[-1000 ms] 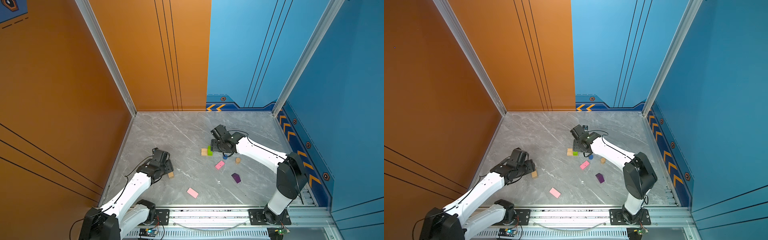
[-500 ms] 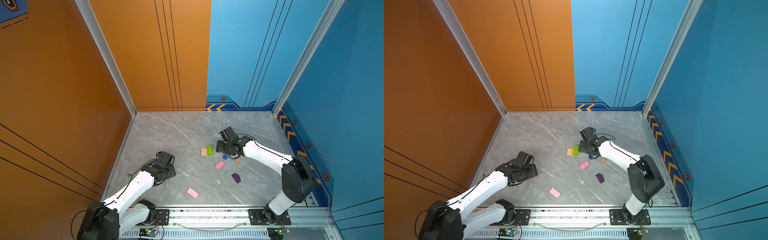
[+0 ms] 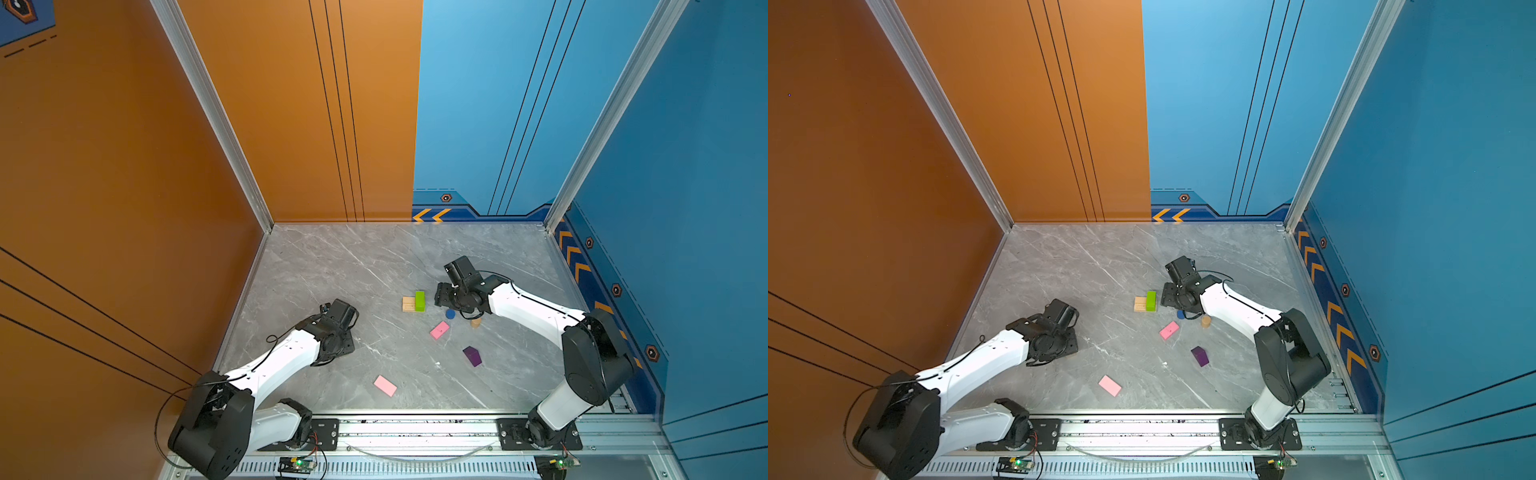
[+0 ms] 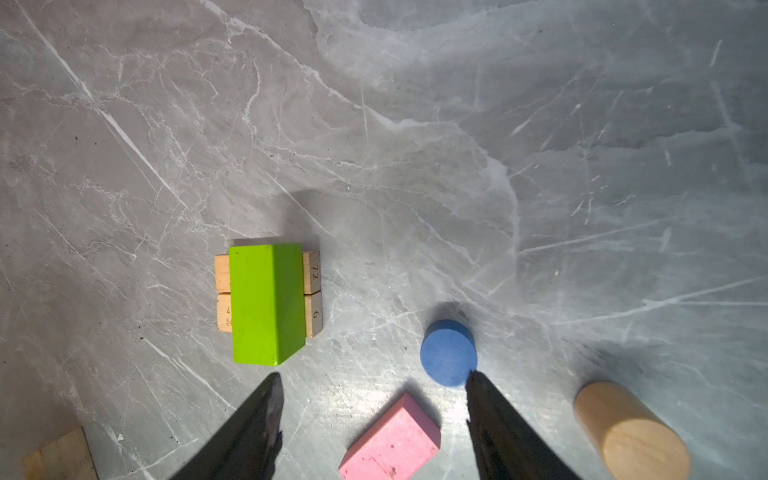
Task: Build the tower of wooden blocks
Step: 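Raise the right gripper while the left gripper grasps the small wooden block, then carry the small wooden block with the left gripper toward the paired bars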
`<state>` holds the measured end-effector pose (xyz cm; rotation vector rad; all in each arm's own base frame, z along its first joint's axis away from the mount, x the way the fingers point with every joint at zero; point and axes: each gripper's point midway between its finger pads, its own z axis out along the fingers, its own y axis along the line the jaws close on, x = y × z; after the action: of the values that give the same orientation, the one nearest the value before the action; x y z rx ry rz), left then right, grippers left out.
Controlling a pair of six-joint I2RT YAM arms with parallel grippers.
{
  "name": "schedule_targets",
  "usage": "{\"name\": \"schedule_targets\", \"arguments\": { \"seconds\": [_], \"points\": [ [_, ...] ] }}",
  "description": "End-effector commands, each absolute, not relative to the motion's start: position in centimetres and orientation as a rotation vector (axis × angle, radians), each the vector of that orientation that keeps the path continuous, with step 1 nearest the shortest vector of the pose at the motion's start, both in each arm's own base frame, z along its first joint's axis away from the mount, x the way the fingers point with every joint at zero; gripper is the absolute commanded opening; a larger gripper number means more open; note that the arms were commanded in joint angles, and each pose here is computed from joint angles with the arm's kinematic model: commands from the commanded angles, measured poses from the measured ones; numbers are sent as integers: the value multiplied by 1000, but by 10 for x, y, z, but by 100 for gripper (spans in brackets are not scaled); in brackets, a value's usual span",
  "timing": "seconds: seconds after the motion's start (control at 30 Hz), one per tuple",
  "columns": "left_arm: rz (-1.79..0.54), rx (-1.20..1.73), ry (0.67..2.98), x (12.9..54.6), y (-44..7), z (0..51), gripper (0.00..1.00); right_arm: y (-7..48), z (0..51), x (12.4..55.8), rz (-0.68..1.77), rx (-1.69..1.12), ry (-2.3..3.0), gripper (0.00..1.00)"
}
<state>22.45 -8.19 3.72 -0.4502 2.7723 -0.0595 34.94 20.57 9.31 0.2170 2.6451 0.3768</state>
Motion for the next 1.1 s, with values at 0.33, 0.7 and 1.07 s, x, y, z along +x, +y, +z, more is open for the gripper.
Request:
{"name": "schedule_targets", "arguments": {
  "seconds": [0.33,0.7,1.07],
  "points": [
    [-31,-430,2765,231,-85,41,18,202,97,350,403,212,2626,70],
    [-108,-268,2680,273,-124,85,7,201,93,350,417,206,2642,70],
    [-213,-27,2677,334,-206,110,7,189,94,349,418,218,2648,69]
  ]
}}
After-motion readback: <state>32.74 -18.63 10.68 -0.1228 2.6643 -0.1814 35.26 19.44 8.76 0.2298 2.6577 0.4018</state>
